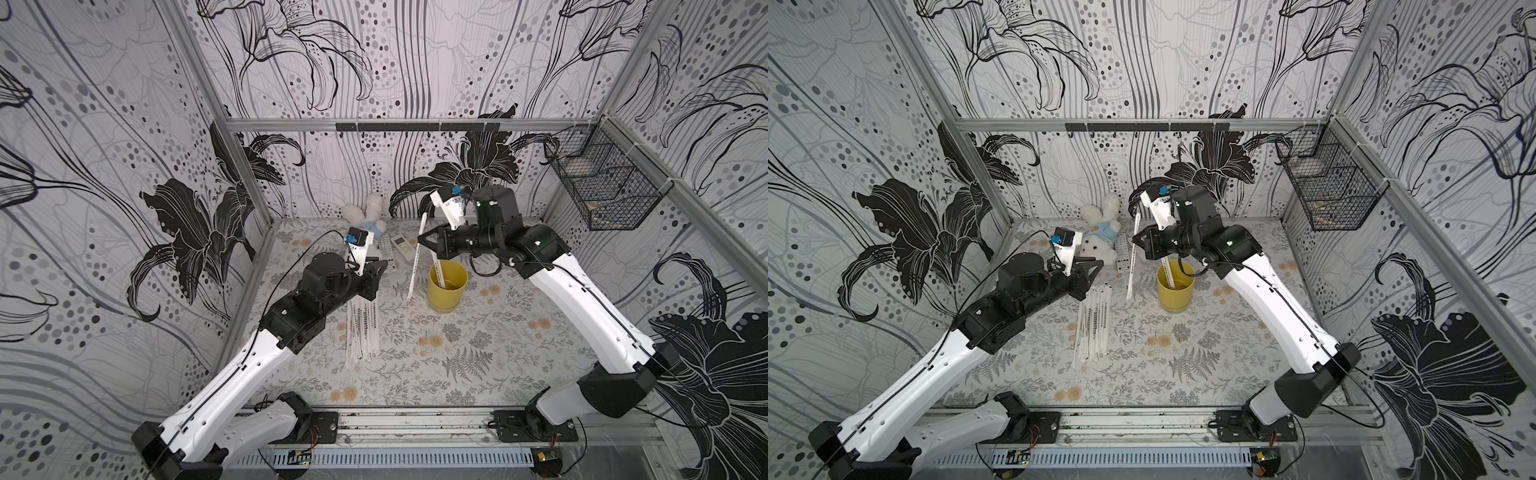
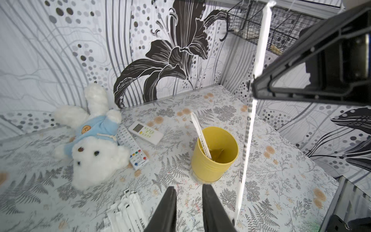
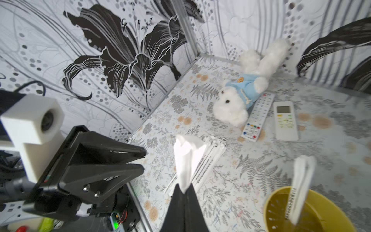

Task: Take the straws out of the storage container
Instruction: Pick up the straw from the container, then place the straw at the center of the board.

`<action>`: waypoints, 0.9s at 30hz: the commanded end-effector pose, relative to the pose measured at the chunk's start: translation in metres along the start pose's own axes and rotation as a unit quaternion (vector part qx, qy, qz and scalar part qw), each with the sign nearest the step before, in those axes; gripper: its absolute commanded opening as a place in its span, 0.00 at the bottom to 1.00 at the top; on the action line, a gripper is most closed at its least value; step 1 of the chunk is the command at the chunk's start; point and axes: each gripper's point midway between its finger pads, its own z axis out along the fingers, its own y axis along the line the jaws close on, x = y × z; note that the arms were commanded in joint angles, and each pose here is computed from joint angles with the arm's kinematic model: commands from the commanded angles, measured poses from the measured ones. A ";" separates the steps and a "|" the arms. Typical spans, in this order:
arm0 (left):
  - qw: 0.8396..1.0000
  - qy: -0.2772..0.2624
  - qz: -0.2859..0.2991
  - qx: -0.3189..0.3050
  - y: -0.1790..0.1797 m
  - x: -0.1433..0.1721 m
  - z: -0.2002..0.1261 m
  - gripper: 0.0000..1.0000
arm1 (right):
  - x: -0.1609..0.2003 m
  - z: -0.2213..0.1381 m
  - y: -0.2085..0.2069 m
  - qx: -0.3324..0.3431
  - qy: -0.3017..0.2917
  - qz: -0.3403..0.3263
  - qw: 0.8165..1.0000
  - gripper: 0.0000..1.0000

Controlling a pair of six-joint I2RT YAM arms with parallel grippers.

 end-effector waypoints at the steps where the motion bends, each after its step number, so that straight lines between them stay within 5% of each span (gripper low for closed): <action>1: 0.994 0.082 -0.035 -0.059 0.023 0.041 -0.005 0.28 | 0.024 0.041 0.017 -0.064 0.051 0.039 0.996 0.00; 12: 0.978 0.130 -0.143 -0.073 0.066 0.101 0.000 0.28 | 0.107 0.171 0.018 -0.152 0.220 0.140 0.953 0.00; 27: 0.979 0.139 -0.133 -0.063 0.073 0.114 0.006 0.27 | 0.166 0.239 -0.029 -0.109 0.291 0.198 0.929 0.01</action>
